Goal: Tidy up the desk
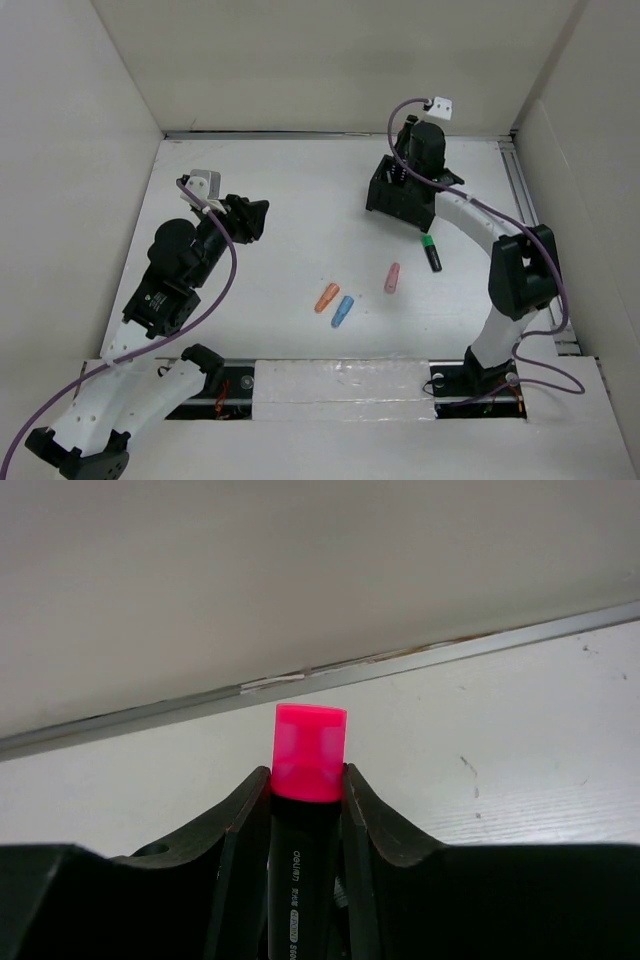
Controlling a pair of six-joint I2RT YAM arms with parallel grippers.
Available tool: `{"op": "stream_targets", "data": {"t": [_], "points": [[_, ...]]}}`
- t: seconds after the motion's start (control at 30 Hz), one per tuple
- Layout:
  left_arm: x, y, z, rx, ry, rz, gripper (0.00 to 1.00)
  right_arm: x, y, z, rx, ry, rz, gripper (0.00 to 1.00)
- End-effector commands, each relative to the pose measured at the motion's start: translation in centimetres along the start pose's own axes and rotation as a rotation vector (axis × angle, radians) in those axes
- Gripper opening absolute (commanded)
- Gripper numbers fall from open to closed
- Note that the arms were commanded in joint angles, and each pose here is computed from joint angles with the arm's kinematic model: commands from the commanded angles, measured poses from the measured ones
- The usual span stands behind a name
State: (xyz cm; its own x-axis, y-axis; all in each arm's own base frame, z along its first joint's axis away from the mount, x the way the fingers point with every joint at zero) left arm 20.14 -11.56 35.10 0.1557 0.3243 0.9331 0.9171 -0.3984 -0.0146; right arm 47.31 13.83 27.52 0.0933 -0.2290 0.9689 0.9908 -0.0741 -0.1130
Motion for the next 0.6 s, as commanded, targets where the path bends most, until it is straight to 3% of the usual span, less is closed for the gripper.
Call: {"op": "stream_targets", "data": {"t": [0.0, 0.3, 0.37, 0.4, 0.43, 0.57], "points": [[1.0, -0.2, -0.3, -0.019, -0.005, -0.058, 0.44, 1.6, 1.5, 0.2, -0.054, -0.076, -0.090, 0.12], [0.9, 0.0, -0.3, -0.023, -0.004, -0.047, 0.44, -1.8, 1.5, -1.2, -0.100, -0.111, -0.042, 0.16], [0.9, 0.0, -0.4, -0.029, -0.003, -0.046, 0.44, -2.2, 1.1, -0.9, -0.093, -0.109, -0.029, 0.23], [0.8, 0.1, -0.3, -0.025, -0.003, -0.044, 0.44, -2.2, 0.5, -0.4, -0.067, -0.102, -0.035, 0.38], [0.8, 0.1, -0.3, -0.025, -0.003, -0.044, 0.44, -2.6, 0.4, -0.5, -0.069, -0.107, -0.026, 0.38], [0.9, 0.0, -0.4, -0.030, -0.003, -0.045, 0.44, -1.5, -1.2, 0.0, -0.030, -0.078, -0.023, 0.58]]}}
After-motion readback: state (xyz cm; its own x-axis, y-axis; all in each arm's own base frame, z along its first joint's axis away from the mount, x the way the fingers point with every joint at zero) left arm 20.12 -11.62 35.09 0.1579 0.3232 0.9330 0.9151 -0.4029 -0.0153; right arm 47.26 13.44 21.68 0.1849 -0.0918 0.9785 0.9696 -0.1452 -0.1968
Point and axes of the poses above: each gripper's point midway between its finger pads, its own y axis out along the fingers, its own z axis along the line the jaws close on, x = y × z, the point moved 6 cm from there along -y, back along the fingers, and after that the axes turned 3 degrees about -y, right-handed, at the moved point
